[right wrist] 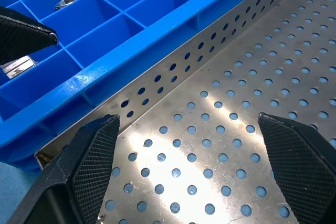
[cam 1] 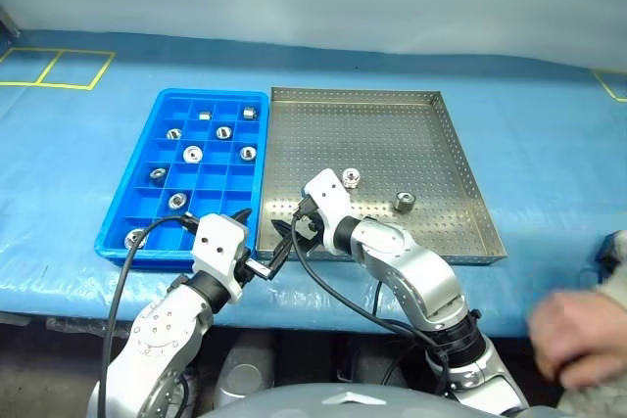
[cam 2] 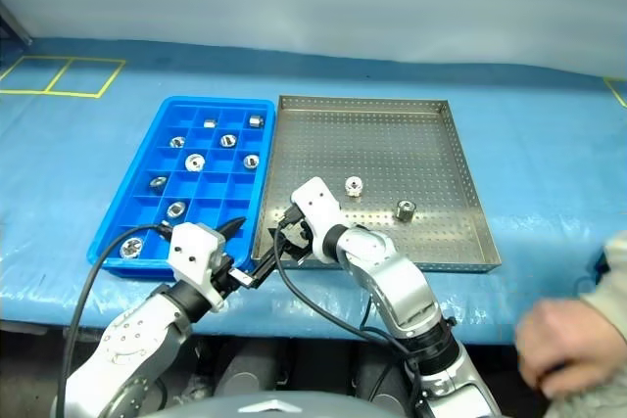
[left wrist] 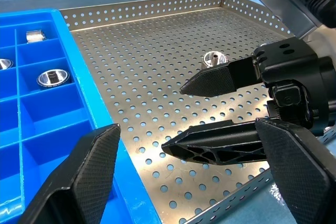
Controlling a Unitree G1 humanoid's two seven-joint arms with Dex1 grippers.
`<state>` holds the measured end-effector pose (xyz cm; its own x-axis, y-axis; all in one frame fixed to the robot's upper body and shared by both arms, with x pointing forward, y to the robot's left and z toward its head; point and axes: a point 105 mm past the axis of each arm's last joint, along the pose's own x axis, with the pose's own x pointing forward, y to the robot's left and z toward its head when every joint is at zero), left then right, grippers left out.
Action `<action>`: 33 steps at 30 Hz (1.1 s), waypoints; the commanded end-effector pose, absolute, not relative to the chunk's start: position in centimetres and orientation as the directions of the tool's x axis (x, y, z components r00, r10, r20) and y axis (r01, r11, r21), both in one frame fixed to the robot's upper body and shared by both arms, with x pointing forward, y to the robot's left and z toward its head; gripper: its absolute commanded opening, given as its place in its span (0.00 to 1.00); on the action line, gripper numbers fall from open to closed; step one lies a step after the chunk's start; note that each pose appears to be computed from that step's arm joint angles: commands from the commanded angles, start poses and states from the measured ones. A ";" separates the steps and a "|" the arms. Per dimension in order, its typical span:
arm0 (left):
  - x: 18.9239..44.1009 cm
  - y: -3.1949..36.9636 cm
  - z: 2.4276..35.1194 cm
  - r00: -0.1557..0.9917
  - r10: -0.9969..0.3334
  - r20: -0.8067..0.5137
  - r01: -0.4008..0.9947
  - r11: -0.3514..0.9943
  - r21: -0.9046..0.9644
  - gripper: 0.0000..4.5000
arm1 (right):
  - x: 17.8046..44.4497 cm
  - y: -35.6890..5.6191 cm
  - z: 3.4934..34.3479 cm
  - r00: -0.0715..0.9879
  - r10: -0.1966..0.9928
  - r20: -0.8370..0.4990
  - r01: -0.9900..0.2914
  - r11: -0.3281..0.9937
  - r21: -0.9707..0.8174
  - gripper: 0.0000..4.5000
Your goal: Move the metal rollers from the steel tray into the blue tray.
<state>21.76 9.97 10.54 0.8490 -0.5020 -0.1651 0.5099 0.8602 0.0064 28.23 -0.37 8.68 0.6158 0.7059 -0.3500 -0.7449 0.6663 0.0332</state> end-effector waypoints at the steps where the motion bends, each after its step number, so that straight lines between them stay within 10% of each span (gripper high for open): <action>1: 21.6 9.5 10.8 0.837 -0.525 -0.154 0.531 0.847 -0.001 1.00 | 27.8 0.5 10.3 0.605 0.744 -0.285 -0.771 0.636 0.023 0.99; 17: 22.0 9.1 17.1 0.810 -0.559 0.179 0.579 0.809 -0.096 1.00 | 30.2 -2.6 9.7 0.720 0.626 -0.300 -0.658 0.753 -0.010 0.99; 33: 20.8 8.0 13.3 0.764 -0.644 -0.044 0.642 0.765 -0.055 1.00 | 38.4 -8.7 8.6 0.953 0.161 -0.258 -0.156 0.987 0.041 0.99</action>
